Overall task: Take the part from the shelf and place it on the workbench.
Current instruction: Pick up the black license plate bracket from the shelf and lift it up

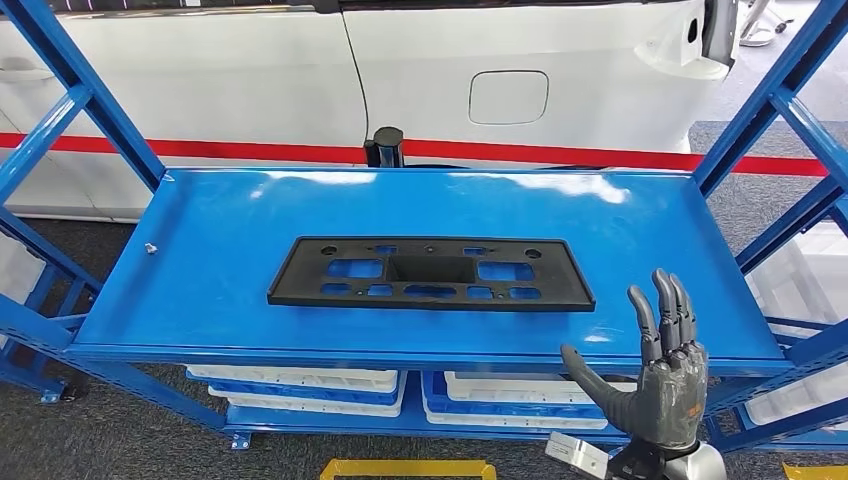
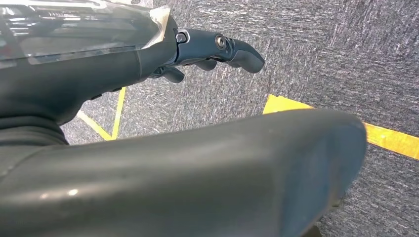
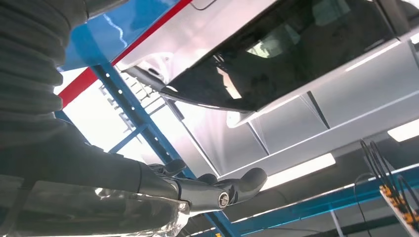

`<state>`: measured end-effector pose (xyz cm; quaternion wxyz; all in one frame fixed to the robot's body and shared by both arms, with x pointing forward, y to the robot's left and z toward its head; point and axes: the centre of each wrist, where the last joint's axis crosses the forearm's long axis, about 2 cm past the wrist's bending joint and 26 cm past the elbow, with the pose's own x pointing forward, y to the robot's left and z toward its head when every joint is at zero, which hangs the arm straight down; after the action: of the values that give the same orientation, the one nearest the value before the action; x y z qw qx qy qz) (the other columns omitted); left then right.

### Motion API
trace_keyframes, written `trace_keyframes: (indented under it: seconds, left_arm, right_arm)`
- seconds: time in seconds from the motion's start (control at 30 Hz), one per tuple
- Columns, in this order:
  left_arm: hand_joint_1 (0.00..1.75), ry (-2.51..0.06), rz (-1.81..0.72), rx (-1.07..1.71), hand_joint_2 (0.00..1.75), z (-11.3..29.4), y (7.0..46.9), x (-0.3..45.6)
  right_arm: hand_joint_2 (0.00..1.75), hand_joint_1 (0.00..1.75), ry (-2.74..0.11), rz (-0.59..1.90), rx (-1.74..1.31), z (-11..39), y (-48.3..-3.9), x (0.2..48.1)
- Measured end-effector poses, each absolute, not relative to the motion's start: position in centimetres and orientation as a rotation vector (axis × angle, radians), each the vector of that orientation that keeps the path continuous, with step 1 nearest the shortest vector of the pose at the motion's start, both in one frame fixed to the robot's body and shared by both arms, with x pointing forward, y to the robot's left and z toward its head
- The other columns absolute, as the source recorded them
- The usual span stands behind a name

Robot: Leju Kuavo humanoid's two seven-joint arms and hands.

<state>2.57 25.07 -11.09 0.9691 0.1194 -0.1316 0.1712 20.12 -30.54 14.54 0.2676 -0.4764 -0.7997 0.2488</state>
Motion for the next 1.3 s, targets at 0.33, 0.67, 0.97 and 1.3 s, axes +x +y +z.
trace_keyframes:
  seconds: [0.33, 0.67, 0.97, 1.3]
  left_arm:
    - [0.00, -0.270, 0.340, 0.243, 0.00, -11.1, 25.2, 2.7]
    - [0.00, -0.271, 0.339, 0.246, 0.00, -11.1, 25.4, 2.7]
    - [0.00, -0.271, 0.330, 0.240, 0.00, -11.1, 25.4, 2.8]
    - [0.00, -0.258, 0.328, 0.250, 0.00, -11.1, 25.3, 2.9]
  right_arm:
    - [1.75, 0.00, -1.956, 0.958, -1.282, 12.4, -31.9, 23.2]
    - [1.75, 0.00, -1.911, 1.038, -1.247, 11.2, -32.7, 24.7]
    - [1.75, 0.00, -1.888, 1.061, -1.162, 10.5, -32.5, 26.9]
    - [1.75, 0.00, -1.917, 1.098, -1.056, 10.3, -30.7, 32.1]
